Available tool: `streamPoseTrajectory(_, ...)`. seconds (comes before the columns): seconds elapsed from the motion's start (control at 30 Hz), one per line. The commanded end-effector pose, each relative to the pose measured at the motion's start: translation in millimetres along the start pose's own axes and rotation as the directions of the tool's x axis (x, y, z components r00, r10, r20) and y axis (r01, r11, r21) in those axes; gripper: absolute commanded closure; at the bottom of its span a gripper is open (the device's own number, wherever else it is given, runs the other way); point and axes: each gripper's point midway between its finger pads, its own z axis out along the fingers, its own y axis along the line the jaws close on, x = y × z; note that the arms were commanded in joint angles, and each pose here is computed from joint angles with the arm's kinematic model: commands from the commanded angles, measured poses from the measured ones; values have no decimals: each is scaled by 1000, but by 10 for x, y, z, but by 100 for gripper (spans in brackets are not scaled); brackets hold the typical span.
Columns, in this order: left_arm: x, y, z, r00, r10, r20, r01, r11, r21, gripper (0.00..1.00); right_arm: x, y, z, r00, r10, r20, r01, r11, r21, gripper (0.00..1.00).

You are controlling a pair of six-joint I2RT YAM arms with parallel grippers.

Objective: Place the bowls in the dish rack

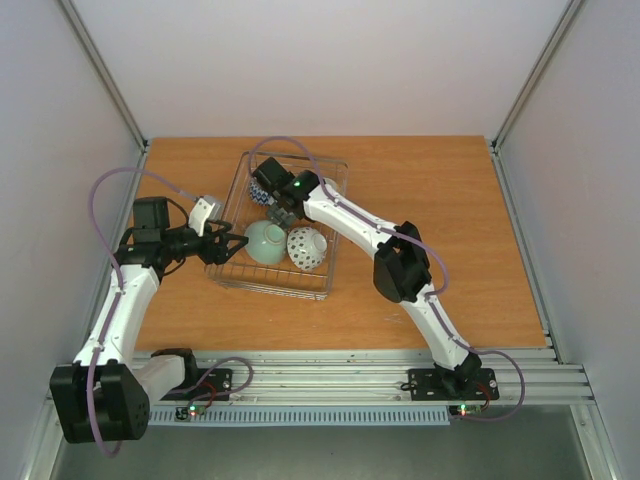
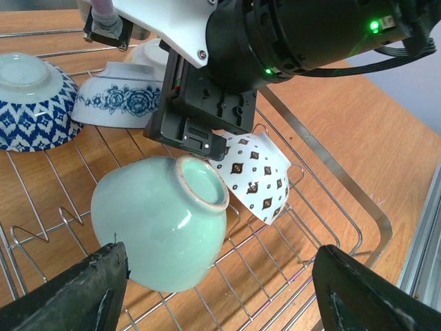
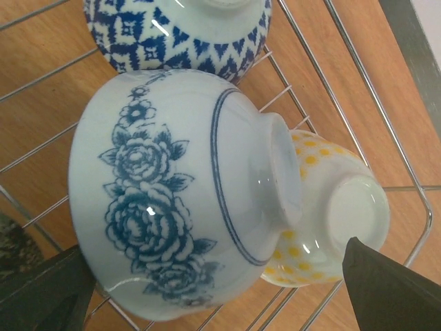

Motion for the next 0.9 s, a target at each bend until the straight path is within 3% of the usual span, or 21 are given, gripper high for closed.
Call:
streamPoseTrajectory(0.0,-57,4,-29,999,41,32,-41,999,-14,26,-103,-51,-274,998,33,55,-32,999,-21,1)
streamPoseTrajectory(0.87,-61,-14,-38,998,46,34,-46,999,-11,26,-38,15,-269,997,51,55,-48,997,-53,1)
